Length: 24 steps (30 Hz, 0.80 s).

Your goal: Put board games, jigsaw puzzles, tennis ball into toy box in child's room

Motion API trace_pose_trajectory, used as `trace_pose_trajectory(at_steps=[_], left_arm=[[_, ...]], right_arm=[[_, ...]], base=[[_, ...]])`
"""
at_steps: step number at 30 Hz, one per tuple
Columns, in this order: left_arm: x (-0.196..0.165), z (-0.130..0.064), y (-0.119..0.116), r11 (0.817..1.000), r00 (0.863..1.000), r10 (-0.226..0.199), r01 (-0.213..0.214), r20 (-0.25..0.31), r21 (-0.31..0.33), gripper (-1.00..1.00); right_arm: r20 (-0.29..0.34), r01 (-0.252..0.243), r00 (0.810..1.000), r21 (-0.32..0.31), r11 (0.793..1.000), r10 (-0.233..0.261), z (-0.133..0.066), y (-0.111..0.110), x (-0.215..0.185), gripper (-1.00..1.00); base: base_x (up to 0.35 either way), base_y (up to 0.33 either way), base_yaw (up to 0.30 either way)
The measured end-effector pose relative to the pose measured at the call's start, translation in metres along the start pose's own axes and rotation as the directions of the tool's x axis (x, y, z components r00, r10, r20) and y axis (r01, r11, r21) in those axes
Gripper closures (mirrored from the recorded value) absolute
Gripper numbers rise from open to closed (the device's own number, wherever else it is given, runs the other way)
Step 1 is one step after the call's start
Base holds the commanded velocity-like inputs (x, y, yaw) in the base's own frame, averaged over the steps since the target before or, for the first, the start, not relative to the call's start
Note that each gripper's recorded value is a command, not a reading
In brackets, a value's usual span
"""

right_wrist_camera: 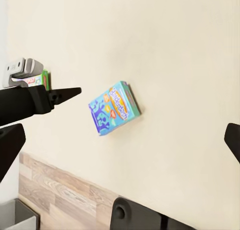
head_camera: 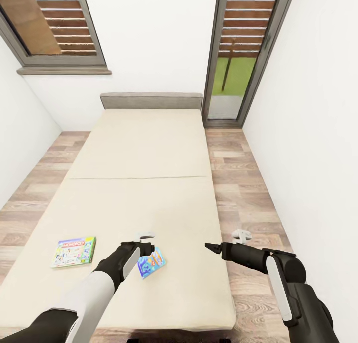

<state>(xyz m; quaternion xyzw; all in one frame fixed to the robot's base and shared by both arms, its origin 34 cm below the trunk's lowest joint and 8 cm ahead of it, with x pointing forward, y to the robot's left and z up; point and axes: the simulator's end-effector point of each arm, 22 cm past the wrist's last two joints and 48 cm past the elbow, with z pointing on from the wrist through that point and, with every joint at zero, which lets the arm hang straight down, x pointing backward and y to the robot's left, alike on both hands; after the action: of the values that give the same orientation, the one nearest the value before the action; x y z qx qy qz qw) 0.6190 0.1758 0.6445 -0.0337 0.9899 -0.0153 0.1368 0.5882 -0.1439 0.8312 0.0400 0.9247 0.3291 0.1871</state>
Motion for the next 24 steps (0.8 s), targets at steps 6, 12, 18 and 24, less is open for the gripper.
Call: trace_pose_trajectory(at_steps=[6, 12, 18, 24], left_arm=[[0.005, 0.004, 0.000, 1.000, 1.000, -0.001, 0.001, -0.010, -0.001, -1.00], [0.007, 0.007, 0.000, 1.000, 1.000, -0.002, 0.002, -0.014, -0.001, -1.00], [0.005, 0.009, 0.001, 1.000, 1.000, -0.009, 0.009, -0.010, -0.001, -1.00], [-0.023, 0.006, -0.013, 1.000, 1.000, -0.008, 0.008, 0.009, 0.020, -1.00]], right_arm=[[-0.007, -0.005, 1.000, 0.002, 1.000, 0.005, 0.003, -0.003, 0.003, -1.00], [-0.014, -0.011, 1.000, 0.001, 1.000, 0.011, 0.006, -0.004, 0.006, -1.00], [-0.023, -0.010, 1.000, 0.004, 1.000, 0.010, 0.010, -0.005, 0.009, -1.00], [-0.030, -0.014, 0.999, 0.004, 1.000, 0.014, 0.014, -0.007, 0.012, -1.00]], base=[[0.000, 0.000, 0.000], [0.000, 0.000, 0.000], [0.000, 0.000, 0.000], [0.000, 0.000, 0.000]])
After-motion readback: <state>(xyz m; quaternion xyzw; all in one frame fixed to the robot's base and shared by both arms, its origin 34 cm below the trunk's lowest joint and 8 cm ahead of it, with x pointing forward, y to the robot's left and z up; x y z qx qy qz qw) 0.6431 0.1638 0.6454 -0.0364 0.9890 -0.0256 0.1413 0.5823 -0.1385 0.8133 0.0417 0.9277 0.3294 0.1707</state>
